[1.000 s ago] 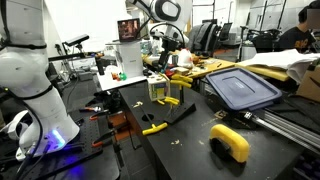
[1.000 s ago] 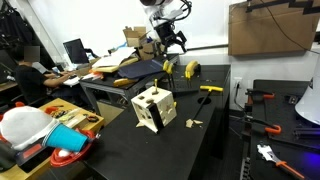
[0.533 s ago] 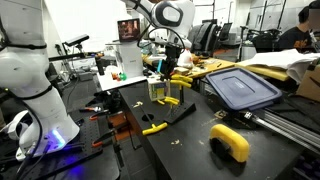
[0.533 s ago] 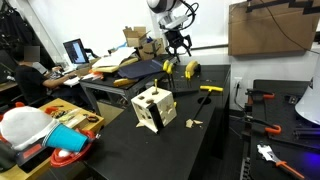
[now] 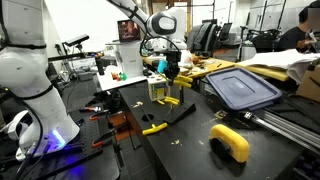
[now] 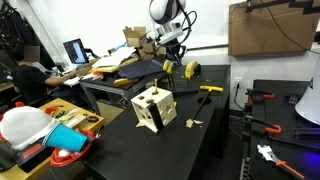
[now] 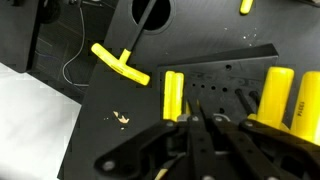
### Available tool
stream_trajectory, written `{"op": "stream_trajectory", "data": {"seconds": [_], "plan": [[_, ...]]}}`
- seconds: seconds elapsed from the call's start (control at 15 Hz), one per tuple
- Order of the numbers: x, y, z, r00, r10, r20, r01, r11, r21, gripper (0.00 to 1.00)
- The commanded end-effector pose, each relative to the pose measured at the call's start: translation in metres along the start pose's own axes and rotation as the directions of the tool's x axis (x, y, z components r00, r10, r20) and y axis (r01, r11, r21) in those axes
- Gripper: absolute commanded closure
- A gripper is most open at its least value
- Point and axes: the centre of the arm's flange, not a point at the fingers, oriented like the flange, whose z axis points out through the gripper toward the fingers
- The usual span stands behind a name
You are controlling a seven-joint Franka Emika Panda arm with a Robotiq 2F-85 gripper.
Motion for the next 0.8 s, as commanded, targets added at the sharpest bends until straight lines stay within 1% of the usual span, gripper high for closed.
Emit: {"op": "stream_trajectory", "data": {"seconds": [0.0,0.13,0.27,0.4,0.73], "plan": [[-0.012,0.015,-0.0003,0.993,0.095,-0.075,-0.091,0.994,0.058,1.0],[-0.0113,0.0177,0.0014,0.986,0.135,-0.099,-0.126,0.988,0.091,1.0],[-0.011,0.0204,0.0047,0.979,0.175,-0.102,-0.162,0.979,0.126,1.0],[-0.0122,0.0227,0.0078,0.975,0.207,-0.087,-0.191,0.968,0.16,1.0],[-0.0207,0.0201,0.0067,0.97,0.225,-0.09,-0.199,0.952,0.233,1.0]]}}
